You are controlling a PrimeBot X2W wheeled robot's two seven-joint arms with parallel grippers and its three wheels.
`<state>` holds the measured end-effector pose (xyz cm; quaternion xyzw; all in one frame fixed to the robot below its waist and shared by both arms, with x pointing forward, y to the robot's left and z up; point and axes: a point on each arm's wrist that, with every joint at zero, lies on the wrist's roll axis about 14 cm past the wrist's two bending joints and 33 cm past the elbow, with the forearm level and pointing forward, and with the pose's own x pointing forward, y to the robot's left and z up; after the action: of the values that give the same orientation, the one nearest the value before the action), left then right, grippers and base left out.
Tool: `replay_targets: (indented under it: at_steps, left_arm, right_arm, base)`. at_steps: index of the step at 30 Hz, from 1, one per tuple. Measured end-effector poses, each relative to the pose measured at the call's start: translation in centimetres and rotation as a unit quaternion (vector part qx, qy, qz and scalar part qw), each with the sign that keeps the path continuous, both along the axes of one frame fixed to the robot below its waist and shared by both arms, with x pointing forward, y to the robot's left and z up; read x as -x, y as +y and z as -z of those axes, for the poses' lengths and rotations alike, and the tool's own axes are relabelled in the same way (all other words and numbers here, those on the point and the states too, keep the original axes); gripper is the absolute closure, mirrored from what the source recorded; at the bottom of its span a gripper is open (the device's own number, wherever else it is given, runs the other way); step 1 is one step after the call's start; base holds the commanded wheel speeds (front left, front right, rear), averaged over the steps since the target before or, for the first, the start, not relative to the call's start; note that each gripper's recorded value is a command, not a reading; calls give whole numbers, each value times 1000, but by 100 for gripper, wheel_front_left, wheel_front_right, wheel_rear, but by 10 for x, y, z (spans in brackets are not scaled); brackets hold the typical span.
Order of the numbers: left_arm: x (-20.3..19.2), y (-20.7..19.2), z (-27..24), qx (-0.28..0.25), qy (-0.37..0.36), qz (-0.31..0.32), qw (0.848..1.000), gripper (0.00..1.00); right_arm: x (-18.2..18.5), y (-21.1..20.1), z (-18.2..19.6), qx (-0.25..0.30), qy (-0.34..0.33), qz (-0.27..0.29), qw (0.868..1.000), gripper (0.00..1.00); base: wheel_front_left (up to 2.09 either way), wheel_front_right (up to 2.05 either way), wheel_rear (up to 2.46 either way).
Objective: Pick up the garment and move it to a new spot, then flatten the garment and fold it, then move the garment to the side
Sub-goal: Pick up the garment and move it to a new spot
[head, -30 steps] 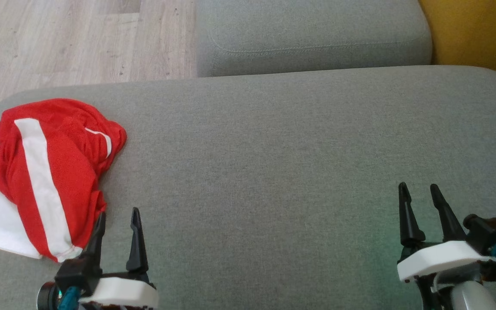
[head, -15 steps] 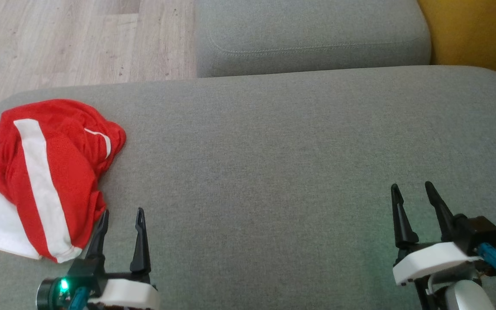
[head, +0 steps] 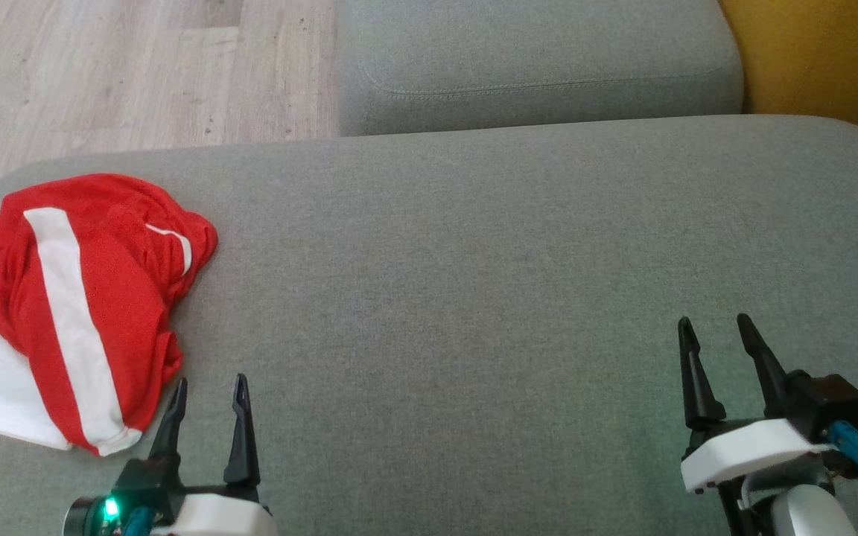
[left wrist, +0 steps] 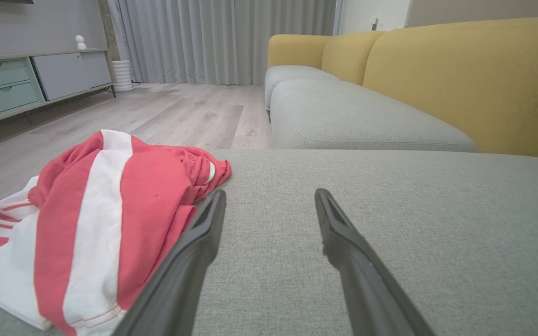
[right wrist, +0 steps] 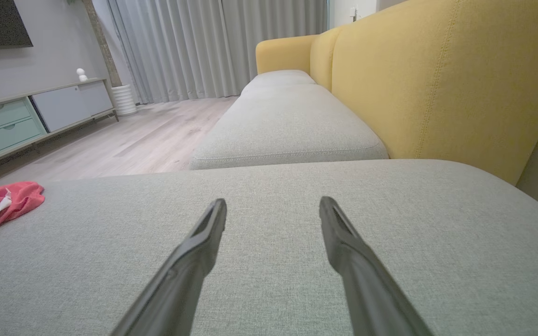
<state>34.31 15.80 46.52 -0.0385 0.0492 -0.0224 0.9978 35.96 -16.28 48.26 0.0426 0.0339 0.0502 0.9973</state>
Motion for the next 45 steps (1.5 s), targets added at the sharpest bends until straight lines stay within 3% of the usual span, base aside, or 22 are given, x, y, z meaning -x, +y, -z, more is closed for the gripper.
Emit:
replay_targets:
  at_steps: [9,20,35,45]
  left_arm:
    - [7,9,-1,-1,-2,-16,1000,0]
    - [40,66,-6,-14,-6,-108,994,0]
    - [129,139,-6,-21,4,-265,964,0]
    - [132,139,-8,-20,5,-271,962,0]
  right_arm:
    - [-2,9,4,1,5,-14,1000,0]
    - [-18,66,8,-2,10,-99,995,0]
    - [-23,179,10,-9,16,-260,966,0]
    - [-24,186,9,-10,14,-267,964,0]
  base:
    - [0,0,0]
    - [0,0,0]
    - [0,0,0]
    - [0,0,0]
